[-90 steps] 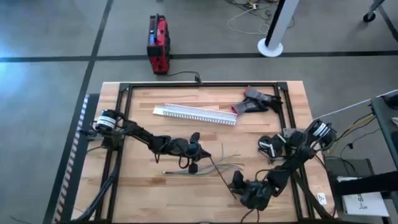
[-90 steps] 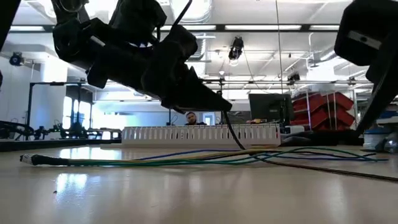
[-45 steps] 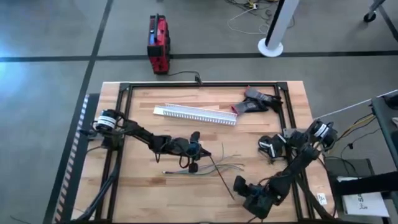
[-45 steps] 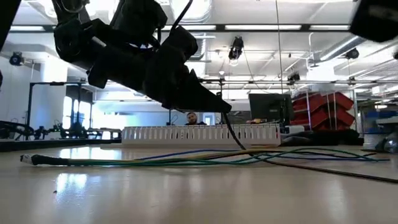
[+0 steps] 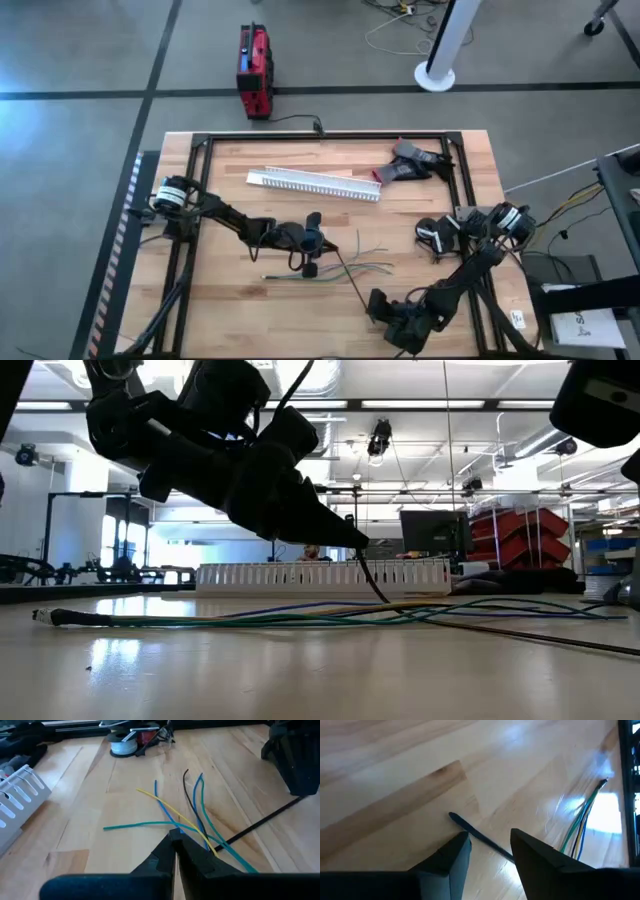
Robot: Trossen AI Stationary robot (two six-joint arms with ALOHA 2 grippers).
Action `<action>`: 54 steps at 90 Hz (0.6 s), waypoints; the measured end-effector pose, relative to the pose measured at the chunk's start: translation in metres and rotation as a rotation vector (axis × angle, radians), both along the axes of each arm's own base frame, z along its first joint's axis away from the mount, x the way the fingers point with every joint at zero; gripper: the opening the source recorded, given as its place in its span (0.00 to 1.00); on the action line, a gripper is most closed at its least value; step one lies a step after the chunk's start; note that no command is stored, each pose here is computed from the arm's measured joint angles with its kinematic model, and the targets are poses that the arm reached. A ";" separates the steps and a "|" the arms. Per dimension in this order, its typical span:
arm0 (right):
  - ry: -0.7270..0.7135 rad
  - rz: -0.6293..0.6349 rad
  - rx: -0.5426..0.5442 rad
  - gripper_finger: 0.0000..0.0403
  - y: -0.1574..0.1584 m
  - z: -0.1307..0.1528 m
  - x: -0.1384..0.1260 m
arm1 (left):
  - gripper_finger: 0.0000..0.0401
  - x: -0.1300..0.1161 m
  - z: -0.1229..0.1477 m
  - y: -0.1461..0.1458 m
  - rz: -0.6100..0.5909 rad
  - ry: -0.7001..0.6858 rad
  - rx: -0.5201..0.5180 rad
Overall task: Ziptie cables
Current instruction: Insert the black ziptie on the cable wires
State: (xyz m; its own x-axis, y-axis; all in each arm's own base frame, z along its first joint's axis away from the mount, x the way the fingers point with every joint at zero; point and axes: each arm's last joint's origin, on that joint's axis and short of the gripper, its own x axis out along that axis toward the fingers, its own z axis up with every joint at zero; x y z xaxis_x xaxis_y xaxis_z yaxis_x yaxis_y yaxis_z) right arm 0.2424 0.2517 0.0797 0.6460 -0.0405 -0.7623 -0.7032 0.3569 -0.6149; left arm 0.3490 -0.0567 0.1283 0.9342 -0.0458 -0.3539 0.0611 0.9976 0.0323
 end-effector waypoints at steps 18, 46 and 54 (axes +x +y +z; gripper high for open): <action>0.018 0.033 -0.012 0.30 0.001 0.001 0.004 | 0.00 0.001 -0.007 0.000 0.000 0.015 0.003; 0.070 0.076 -0.056 0.31 0.009 0.001 -0.009 | 0.00 0.001 -0.007 0.000 0.000 0.008 0.001; 0.046 0.104 -0.028 0.33 0.011 0.001 -0.005 | 0.00 0.001 -0.008 0.001 0.006 0.010 0.000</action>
